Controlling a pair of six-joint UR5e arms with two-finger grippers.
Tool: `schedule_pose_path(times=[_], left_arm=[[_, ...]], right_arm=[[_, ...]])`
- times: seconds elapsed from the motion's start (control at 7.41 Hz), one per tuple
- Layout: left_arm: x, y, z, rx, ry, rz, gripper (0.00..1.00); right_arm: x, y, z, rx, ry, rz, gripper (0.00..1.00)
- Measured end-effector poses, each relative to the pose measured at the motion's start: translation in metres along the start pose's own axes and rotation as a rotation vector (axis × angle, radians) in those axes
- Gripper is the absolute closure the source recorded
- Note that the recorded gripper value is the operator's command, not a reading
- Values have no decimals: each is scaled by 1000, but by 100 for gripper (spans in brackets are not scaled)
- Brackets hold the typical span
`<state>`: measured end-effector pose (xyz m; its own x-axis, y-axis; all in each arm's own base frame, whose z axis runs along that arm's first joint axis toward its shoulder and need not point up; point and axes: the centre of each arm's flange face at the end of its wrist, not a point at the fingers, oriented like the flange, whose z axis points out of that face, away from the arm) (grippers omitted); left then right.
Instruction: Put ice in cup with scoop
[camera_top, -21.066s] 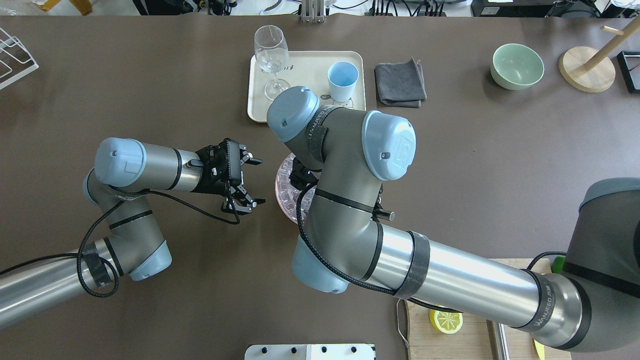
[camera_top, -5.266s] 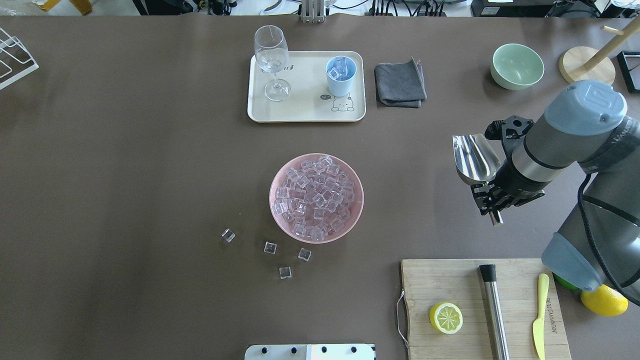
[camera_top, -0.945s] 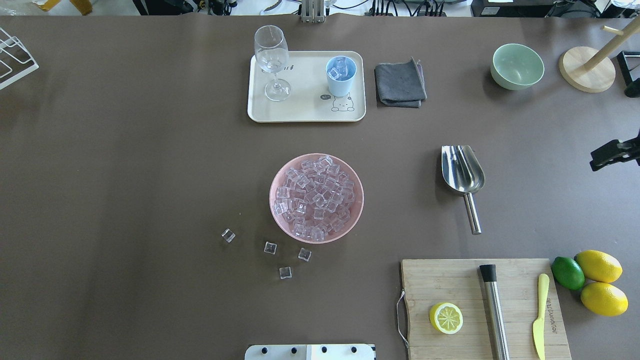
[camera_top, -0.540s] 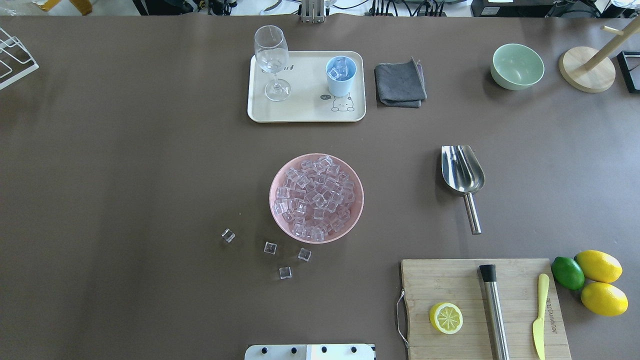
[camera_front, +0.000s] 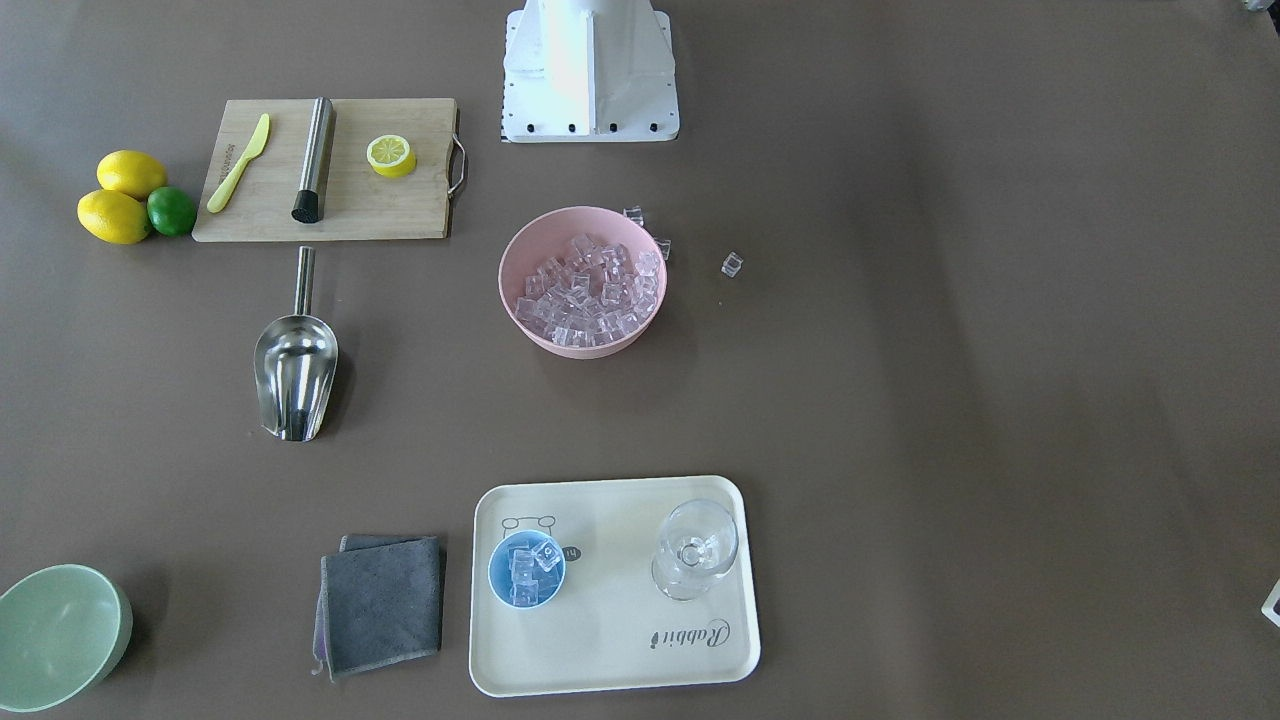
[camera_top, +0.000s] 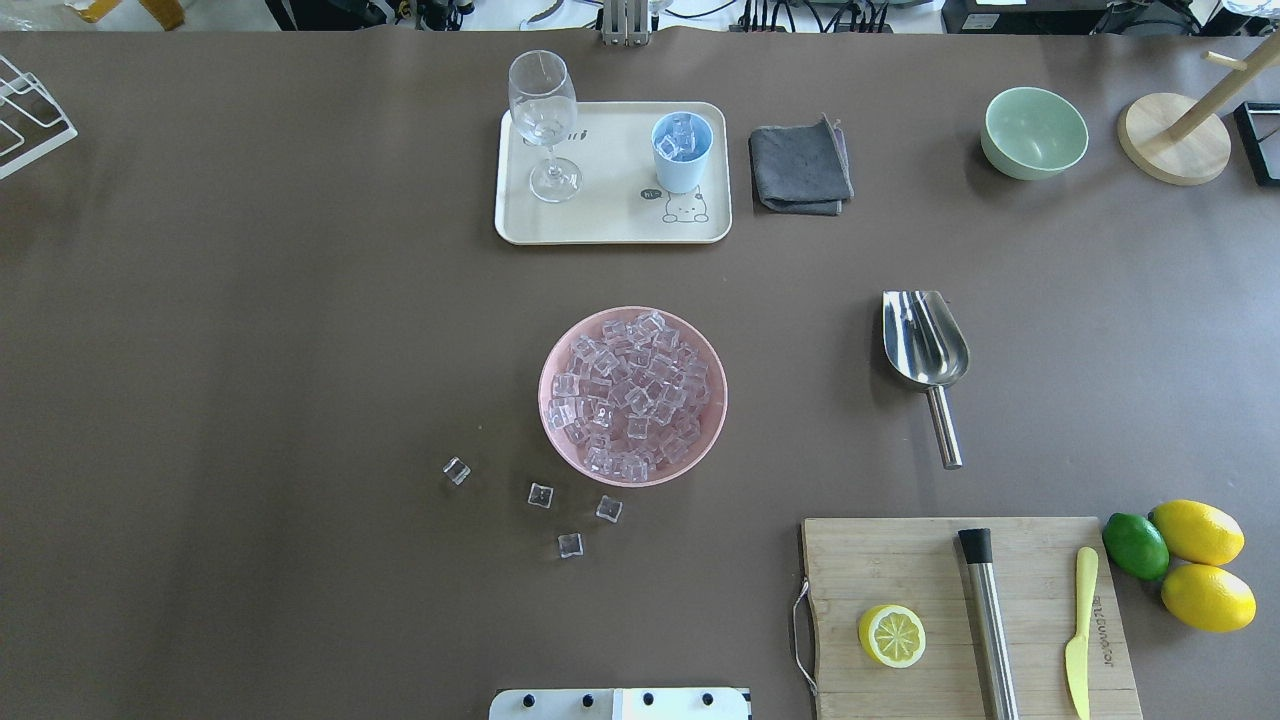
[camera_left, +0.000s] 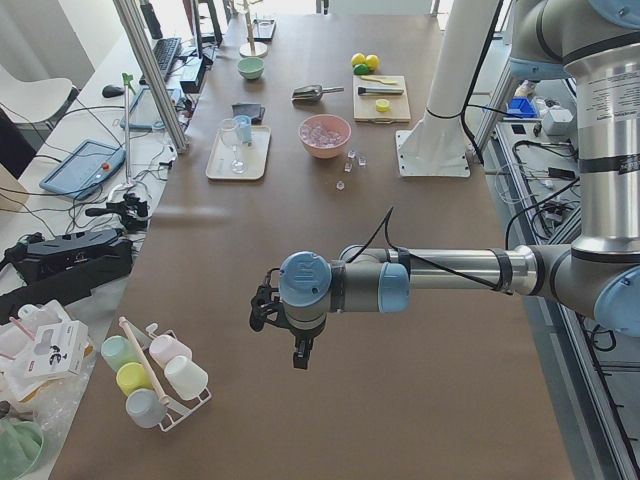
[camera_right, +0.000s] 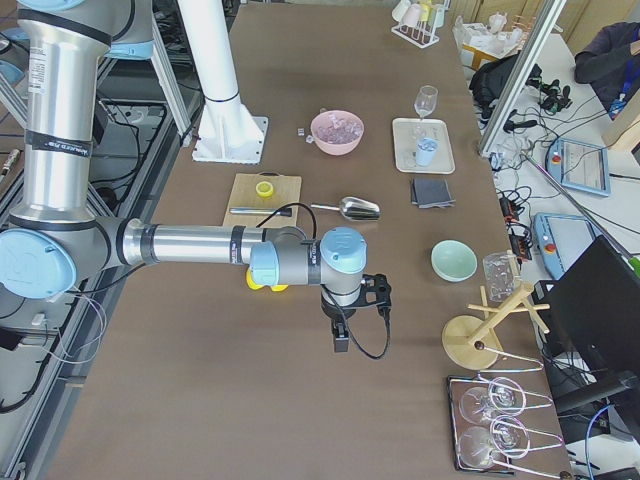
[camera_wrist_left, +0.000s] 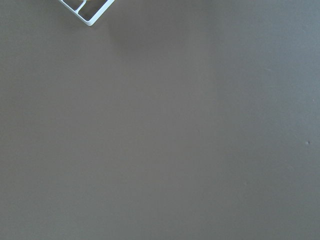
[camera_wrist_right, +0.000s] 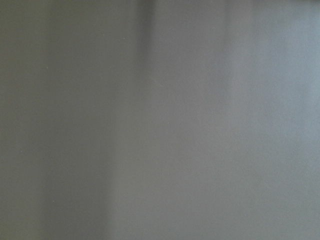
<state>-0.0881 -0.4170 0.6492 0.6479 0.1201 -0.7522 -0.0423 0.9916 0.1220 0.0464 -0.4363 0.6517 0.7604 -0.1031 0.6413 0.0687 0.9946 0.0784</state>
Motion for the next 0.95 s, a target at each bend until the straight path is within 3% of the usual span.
schedule_pose_path(times=[0.95], left_arm=[[-8,10,-3,-25,5,-65,1]], right_arm=[[7,2,5,-9,-22,21,0]])
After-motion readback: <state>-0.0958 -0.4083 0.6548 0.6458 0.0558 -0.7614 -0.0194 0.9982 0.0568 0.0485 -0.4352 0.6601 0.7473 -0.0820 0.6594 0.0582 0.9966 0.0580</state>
